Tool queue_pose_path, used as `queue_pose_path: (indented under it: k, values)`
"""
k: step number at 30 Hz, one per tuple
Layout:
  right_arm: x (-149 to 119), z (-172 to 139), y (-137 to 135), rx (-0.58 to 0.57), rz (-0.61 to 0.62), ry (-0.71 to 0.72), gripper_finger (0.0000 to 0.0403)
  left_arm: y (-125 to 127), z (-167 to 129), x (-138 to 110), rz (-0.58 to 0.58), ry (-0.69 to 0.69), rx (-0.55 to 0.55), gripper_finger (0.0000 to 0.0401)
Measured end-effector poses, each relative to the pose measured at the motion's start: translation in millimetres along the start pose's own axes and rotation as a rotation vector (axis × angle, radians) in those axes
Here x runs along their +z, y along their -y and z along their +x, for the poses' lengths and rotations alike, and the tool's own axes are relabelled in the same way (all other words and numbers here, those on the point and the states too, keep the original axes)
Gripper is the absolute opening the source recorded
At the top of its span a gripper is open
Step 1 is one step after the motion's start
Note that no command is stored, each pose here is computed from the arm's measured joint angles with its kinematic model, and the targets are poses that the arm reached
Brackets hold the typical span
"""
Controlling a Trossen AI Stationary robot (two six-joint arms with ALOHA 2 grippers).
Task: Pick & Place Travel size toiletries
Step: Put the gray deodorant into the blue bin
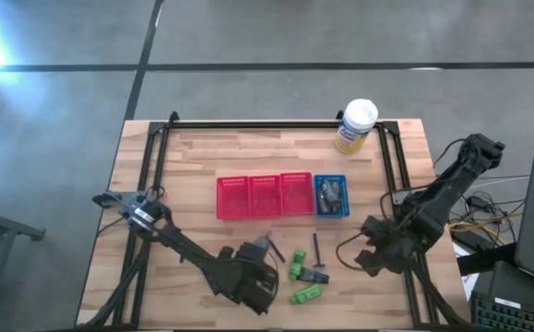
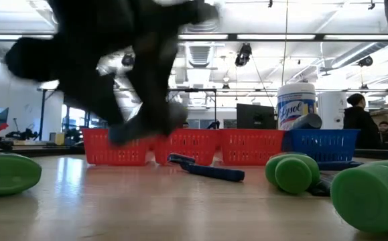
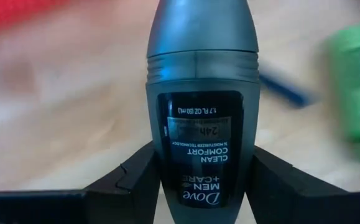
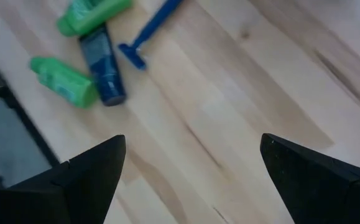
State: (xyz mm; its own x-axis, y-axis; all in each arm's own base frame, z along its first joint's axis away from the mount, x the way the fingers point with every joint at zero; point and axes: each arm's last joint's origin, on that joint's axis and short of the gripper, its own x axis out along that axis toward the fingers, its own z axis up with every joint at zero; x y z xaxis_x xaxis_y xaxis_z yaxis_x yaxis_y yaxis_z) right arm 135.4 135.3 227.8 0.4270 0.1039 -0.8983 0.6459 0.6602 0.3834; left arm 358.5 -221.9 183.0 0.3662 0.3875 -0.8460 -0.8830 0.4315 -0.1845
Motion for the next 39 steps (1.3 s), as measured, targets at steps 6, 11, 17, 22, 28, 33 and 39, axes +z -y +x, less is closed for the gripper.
queue_pose_path:
  k: [6, 11, 17, 22, 28, 33, 39]
  values:
    - [17, -10, 0, 0.092, 0.046, 0.034, 0.0368, 26, -27, 1, 0.253, 0.136, -0.239, 0.0194]
    - [37, -15, -7, 0.212, 0.097, 0.077, 0.0368, 42, -29, 13, 0.378, 0.173, -0.35, 0.0194]
    - [58, -8, -22, 0.352, 0.119, 0.042, 0.0368, 50, -20, 37, 0.5, 0.224, -0.341, 0.0194]
    - [68, -2, -31, 0.42, 0.118, 0.033, 0.0368, 57, -18, 52, 0.6, 0.264, -0.361, 0.0194]
    - [75, -2, -33, 0.456, 0.139, 0.041, 0.0368, 65, -20, 61, 0.69, 0.331, -0.403, 0.0194]
    - [78, -3, -33, 0.465, 0.162, 0.048, 0.0368, 69, -19, 70, 0.714, 0.38, -0.42, 0.0194]
    - [79, -5, -37, 0.511, 0.165, 0.059, 0.0368, 73, -15, 83, 0.703, 0.417, -0.428, 0.0194]
